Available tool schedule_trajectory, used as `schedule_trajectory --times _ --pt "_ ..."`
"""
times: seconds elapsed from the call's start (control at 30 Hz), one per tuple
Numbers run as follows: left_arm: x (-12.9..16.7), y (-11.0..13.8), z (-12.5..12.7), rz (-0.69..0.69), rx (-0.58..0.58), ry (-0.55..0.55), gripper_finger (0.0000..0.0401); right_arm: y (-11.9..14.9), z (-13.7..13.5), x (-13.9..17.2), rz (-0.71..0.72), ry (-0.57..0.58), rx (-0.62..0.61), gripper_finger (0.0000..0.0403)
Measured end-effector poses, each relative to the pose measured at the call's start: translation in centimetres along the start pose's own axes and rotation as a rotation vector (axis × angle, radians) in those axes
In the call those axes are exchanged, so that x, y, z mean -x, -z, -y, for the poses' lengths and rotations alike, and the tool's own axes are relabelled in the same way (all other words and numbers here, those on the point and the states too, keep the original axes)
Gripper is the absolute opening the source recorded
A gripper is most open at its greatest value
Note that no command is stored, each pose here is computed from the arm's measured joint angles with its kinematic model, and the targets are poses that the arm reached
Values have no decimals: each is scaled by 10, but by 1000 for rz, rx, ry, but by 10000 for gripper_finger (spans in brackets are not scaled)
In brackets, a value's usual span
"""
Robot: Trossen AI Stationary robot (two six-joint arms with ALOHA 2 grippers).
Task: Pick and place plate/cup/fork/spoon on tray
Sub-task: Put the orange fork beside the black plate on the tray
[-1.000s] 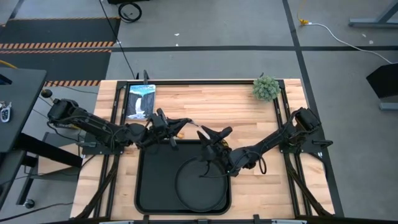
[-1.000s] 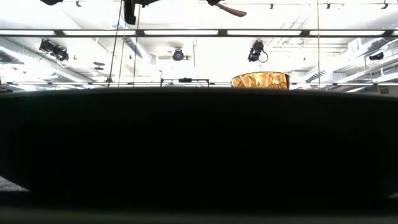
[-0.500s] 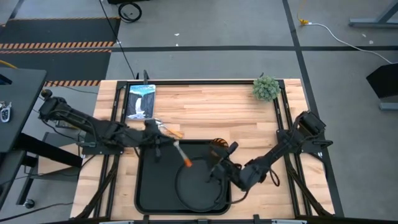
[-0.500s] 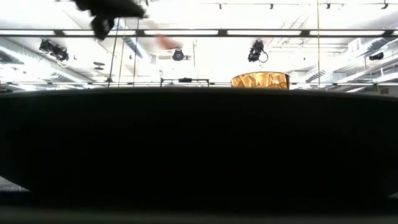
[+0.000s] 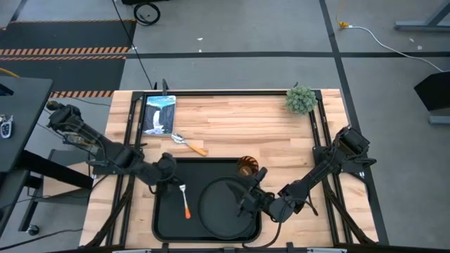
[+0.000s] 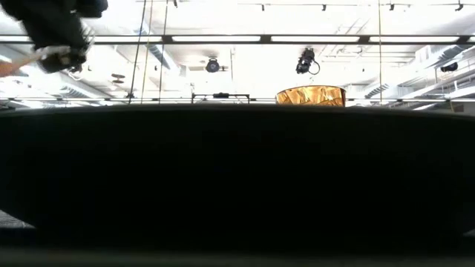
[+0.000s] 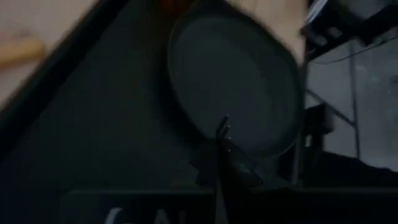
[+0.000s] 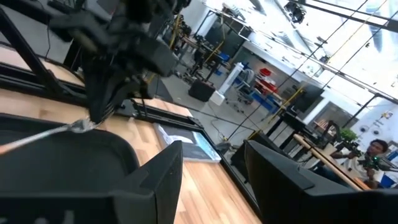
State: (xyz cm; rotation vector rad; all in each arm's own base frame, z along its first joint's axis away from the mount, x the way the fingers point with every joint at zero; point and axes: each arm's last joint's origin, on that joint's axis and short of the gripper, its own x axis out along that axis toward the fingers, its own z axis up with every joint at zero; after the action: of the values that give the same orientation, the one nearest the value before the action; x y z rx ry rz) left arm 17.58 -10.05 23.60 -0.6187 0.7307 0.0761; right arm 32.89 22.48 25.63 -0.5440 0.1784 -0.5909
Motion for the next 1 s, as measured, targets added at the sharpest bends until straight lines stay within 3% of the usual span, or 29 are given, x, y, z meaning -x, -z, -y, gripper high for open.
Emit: schedule_trajectory --times 0.23,0.43,0.67,1.0 --pt "-23 34 3 -27 55 -8 11 -10 -1 6 13 -18 -4 181" --pt "-44 45 3 -63 83 -16 11 -14 0 5 20 -34 4 181" --pt "-63 42 2 -102 92 6 12 -14 -1 6 33 -59 6 181" --pt "-69 28 -5 -112 51 28 13 -13 -2 6 27 -63 23 181"
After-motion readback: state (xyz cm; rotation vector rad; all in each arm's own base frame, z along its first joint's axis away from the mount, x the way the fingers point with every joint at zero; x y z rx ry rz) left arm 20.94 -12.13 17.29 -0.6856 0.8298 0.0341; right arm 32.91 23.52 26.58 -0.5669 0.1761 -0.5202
